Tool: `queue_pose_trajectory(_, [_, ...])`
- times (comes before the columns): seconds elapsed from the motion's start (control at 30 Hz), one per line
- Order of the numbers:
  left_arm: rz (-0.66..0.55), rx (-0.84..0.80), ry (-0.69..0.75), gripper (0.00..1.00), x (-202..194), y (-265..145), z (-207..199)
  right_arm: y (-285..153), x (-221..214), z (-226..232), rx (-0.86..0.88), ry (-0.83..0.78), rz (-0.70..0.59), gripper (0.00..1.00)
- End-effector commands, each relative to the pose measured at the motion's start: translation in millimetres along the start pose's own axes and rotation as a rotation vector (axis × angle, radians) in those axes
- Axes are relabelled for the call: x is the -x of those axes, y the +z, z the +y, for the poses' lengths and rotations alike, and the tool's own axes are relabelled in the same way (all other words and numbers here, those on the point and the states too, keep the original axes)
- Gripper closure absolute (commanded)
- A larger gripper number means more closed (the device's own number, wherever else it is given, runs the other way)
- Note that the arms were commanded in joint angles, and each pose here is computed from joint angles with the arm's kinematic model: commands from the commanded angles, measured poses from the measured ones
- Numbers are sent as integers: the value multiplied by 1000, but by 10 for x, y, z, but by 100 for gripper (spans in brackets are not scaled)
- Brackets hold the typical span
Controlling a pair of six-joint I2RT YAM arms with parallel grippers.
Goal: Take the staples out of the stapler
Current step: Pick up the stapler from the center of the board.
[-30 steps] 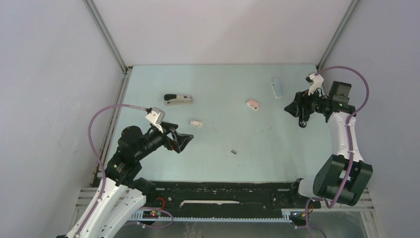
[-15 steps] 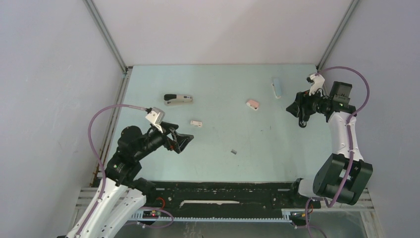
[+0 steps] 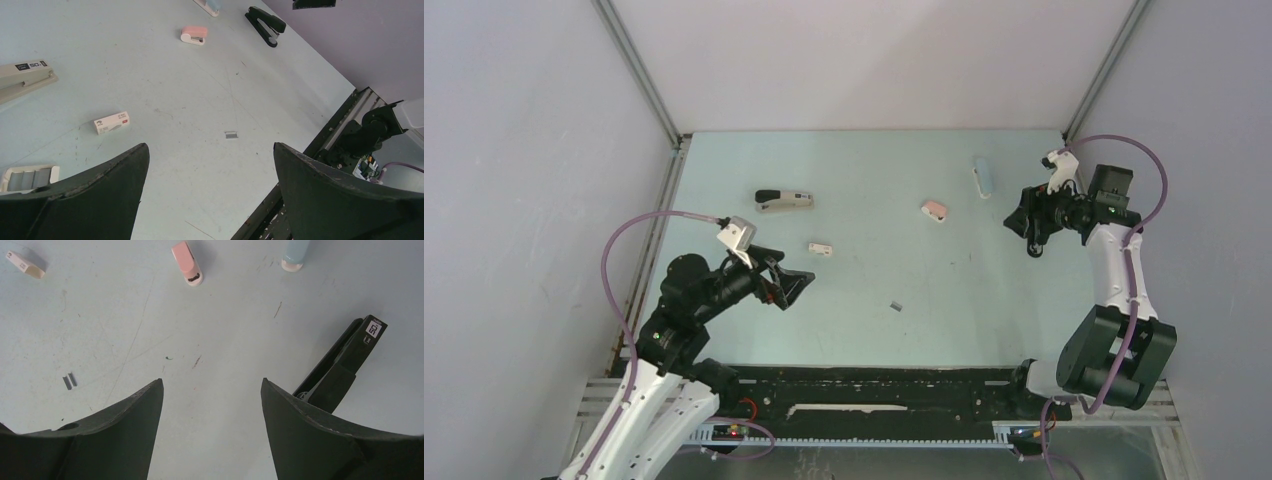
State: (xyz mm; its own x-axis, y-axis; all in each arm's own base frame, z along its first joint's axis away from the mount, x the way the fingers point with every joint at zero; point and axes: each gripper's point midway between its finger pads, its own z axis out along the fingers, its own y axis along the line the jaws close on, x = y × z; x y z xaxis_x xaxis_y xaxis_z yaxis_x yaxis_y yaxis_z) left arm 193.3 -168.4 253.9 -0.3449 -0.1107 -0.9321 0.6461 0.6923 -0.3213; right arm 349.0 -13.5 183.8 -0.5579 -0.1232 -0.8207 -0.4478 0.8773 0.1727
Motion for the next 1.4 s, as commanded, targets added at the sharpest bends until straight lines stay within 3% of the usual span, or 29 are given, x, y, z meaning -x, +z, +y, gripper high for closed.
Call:
queue_pose_trajectory(0.0, [-44, -24, 7, 0, 122, -16, -51, 3, -19, -60, -14, -11, 11, 20])
queue_pose_trajectory(0.4, [-49, -16, 6, 0, 135, -21, -26, 64, -65, -90, -17, -9, 31, 20])
queue_pose_trajectory(0.73, [-45, 3, 4, 0, 126, -9, 20, 380, 76, -204, -84, -90, 87, 19])
queue_pose_trajectory(1.13, [-45, 51, 4, 0, 122, -7, 120, 1320, 498, -658, -156, -16, 252, 19])
queue_pose_trajectory(1.37, [-40, 84, -5, 0, 120, 5, 211, 1892, 618, -958, -222, 37, 272, 20])
